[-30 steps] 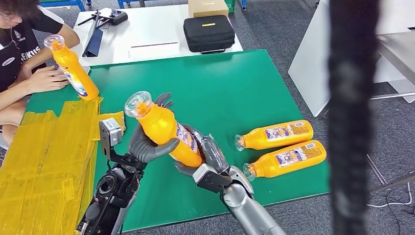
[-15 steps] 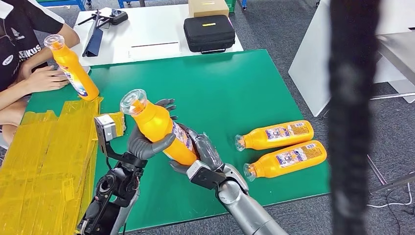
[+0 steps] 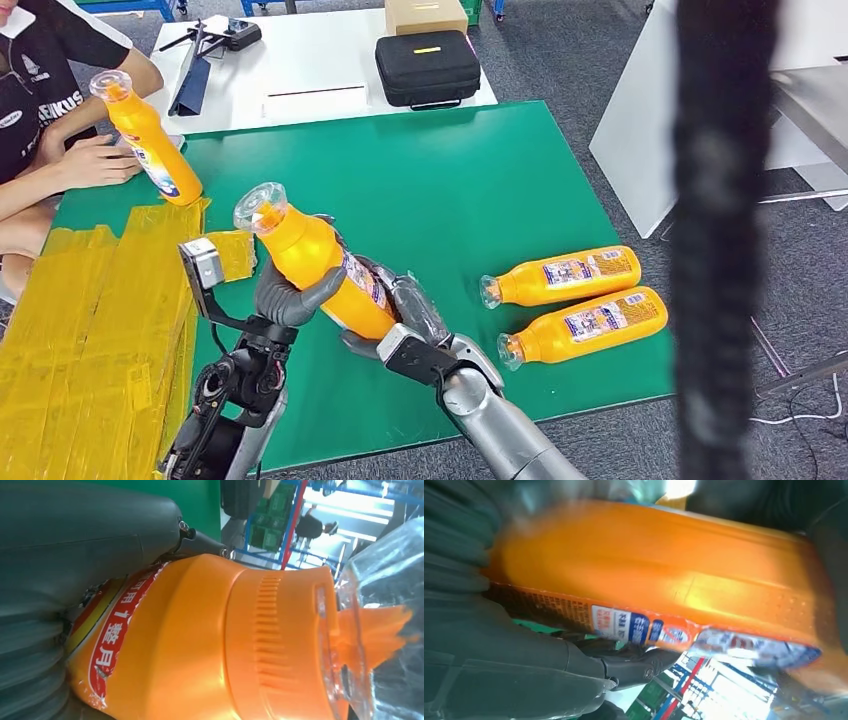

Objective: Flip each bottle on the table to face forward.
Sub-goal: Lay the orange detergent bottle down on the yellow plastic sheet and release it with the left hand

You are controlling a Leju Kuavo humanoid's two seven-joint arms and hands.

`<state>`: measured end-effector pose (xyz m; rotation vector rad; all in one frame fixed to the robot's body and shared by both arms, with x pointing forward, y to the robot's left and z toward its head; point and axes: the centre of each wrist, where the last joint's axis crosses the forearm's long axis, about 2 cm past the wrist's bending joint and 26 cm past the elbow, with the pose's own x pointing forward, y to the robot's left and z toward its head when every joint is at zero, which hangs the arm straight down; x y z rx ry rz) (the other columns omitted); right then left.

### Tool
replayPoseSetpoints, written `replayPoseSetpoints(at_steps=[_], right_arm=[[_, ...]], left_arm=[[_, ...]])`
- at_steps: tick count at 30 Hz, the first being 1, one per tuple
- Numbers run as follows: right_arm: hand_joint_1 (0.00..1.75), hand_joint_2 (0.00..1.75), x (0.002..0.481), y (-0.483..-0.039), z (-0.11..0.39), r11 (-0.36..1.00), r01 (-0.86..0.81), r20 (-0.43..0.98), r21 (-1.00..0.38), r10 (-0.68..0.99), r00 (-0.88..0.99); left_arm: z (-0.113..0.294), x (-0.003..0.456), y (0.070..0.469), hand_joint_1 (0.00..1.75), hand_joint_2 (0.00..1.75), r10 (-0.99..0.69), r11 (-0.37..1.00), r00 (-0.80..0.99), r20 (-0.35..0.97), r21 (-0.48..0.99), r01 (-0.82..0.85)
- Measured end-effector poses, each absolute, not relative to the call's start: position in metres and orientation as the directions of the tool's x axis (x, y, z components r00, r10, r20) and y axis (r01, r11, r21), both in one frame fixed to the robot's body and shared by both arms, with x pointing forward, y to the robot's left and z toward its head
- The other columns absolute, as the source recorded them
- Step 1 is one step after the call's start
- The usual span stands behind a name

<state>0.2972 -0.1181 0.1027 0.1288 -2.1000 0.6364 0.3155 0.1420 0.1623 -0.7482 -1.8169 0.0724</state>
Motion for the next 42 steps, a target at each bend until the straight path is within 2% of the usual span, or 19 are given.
replayPoseSetpoints(at_steps=[3, 7, 11, 14, 17, 20, 22, 24, 26, 29, 30, 34, 37, 38, 41, 42], right_arm=[[0.49, 1.75, 0.296, -0.118, 0.102, 0.873, -0.316, 0.813, -0.371, 0.141, -0.565], [0.00, 1.75, 0.295, -0.120, 0.100, 0.879, -0.311, 0.820, -0.361, 0.141, -0.554], [0.00, 1.75, 0.294, -0.122, 0.101, 0.899, -0.289, 0.833, -0.328, 0.131, -0.538], [0.00, 1.75, 0.291, -0.126, 0.109, 0.928, -0.258, 0.846, -0.270, 0.100, -0.524], [0.00, 1.75, 0.287, -0.133, 0.123, 0.951, -0.224, 0.838, -0.212, 0.059, -0.542], [0.00, 1.75, 0.280, -0.140, 0.141, 0.966, -0.181, 0.801, -0.186, 0.043, -0.597], [0.00, 1.75, 0.276, -0.145, 0.154, 0.973, -0.144, 0.765, -0.182, 0.048, -0.643], [0.00, 1.75, 0.272, -0.150, 0.166, 0.977, -0.110, 0.729, -0.183, 0.060, -0.682], [0.00, 1.75, 0.269, -0.155, 0.176, 0.979, -0.079, 0.698, -0.187, 0.076, -0.712], [0.00, 1.75, 0.266, -0.161, 0.186, 0.981, -0.046, 0.669, -0.187, 0.093, -0.738], [0.00, 1.75, 0.265, -0.162, 0.188, 0.982, -0.038, 0.662, -0.187, 0.097, -0.743], [0.00, 1.75, 0.264, -0.169, 0.194, 0.981, -0.011, 0.641, -0.196, 0.120, -0.758], [0.00, 1.75, 0.263, -0.175, 0.195, 0.978, 0.017, 0.633, -0.208, 0.148, -0.760], [0.00, 1.75, 0.263, -0.177, 0.195, 0.977, 0.027, 0.631, -0.213, 0.159, -0.760], [0.00, 1.75, 0.260, -0.182, 0.193, 0.971, 0.057, 0.623, -0.230, 0.192, -0.758], [0.00, 1.75, 0.259, -0.183, 0.192, 0.969, 0.067, 0.620, -0.239, 0.205, -0.758]], left_arm=[[0.163, 0.316, 0.146, 1.75, 1.75, 0.533, 0.812, -0.205, 0.821, -0.429, 0.396], [0.165, 0.319, 0.154, 1.75, 1.75, 0.538, 0.821, -0.231, 0.811, -0.442, 0.360], [0.167, 0.321, 0.160, 1.75, 1.75, 0.462, 0.883, -0.318, 0.828, -0.397, 0.248], [0.170, 0.323, 0.171, 1.75, 1.75, 0.234, 0.968, -0.471, 0.851, -0.250, 0.029], [0.175, 0.323, 0.185, 1.75, 1.75, -0.152, 0.965, -0.593, 0.791, -0.011, -0.261], [0.180, 0.322, 0.198, 1.75, 1.75, -0.546, 0.828, -0.600, 0.585, 0.271, -0.491], [0.184, 0.323, 0.207, 1.75, 1.75, -0.783, 0.620, -0.525, 0.334, 0.490, -0.613], [0.186, 0.327, 0.217, 1.75, 1.75, -0.923, 0.344, -0.372, 0.096, 0.638, -0.689], [0.188, 0.336, 0.224, 1.75, 1.75, -0.984, 0.133, -0.175, 0.008, 0.683, -0.718], [0.186, 0.354, 0.221, 1.75, 1.75, -0.995, 0.054, 0.027, 0.099, 0.724, -0.688], [0.182, 0.358, 0.216, 1.75, 1.75, -0.995, 0.040, 0.045, 0.092, 0.751, -0.659], [0.152, 0.361, 0.207, 1.75, 1.75, -0.990, -0.074, -0.062, -0.124, 0.850, -0.521], [0.135, 0.366, 0.210, 1.71, 1.75, -0.972, -0.150, -0.098, -0.213, 0.886, -0.439], [0.130, 0.368, 0.213, 1.35, 1.75, -0.968, -0.170, -0.098, -0.230, 0.893, -0.416], [0.116, 0.371, 0.222, 0.08, 1.75, -0.961, -0.226, -0.075, -0.267, 0.912, -0.343], [0.112, 0.372, 0.225, 0.00, 1.75, -0.960, -0.245, -0.058, -0.276, 0.918, -0.313]])
